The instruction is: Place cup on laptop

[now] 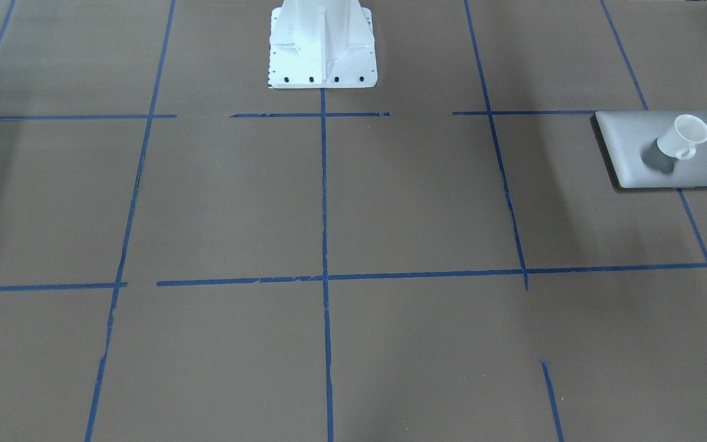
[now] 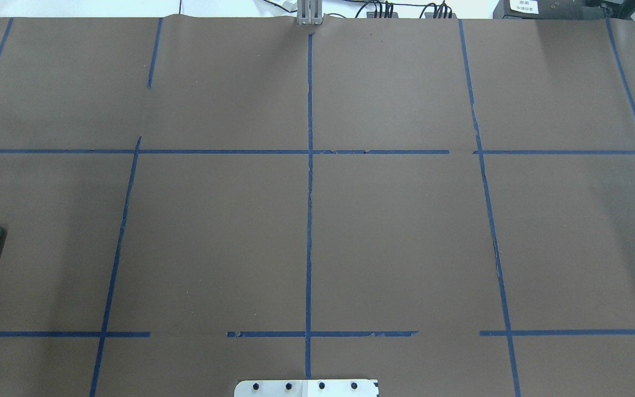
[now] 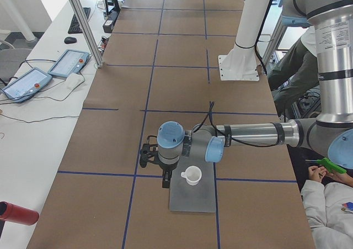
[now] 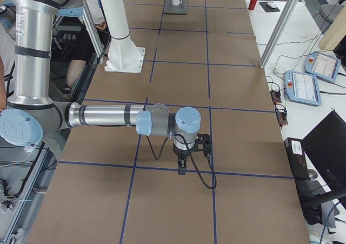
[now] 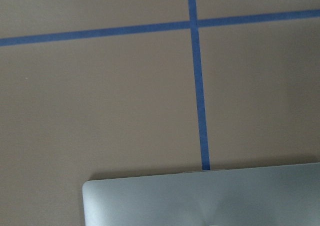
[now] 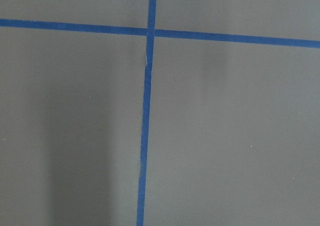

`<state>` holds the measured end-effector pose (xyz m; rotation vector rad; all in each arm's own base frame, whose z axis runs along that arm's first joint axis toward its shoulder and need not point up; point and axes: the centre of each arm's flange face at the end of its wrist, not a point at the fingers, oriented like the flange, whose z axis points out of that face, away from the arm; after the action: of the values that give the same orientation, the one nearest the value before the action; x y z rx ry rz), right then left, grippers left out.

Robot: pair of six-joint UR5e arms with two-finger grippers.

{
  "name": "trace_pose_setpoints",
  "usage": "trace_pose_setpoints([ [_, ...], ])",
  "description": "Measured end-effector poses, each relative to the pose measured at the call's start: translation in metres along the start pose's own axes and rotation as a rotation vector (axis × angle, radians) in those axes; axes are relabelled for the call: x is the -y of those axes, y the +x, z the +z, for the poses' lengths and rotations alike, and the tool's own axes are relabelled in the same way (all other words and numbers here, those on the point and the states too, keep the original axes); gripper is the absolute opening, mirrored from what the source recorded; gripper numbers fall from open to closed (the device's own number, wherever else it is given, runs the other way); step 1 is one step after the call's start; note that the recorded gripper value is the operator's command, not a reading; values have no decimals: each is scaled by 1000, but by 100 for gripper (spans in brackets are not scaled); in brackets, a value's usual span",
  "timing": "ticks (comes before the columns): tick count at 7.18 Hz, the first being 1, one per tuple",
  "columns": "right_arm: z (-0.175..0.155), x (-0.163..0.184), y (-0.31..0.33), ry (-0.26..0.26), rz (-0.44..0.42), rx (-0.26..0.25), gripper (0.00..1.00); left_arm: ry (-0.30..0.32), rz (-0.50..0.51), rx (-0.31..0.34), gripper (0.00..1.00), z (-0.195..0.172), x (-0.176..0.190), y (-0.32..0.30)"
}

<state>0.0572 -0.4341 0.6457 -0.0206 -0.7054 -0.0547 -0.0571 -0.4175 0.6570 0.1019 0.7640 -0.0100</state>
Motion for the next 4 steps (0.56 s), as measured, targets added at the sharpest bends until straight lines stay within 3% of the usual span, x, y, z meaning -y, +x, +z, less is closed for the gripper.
trace_pose_setpoints([
  [4,0,0,0,0,0,-1,100,-3,-14,-3,100,-10,-1,4],
])
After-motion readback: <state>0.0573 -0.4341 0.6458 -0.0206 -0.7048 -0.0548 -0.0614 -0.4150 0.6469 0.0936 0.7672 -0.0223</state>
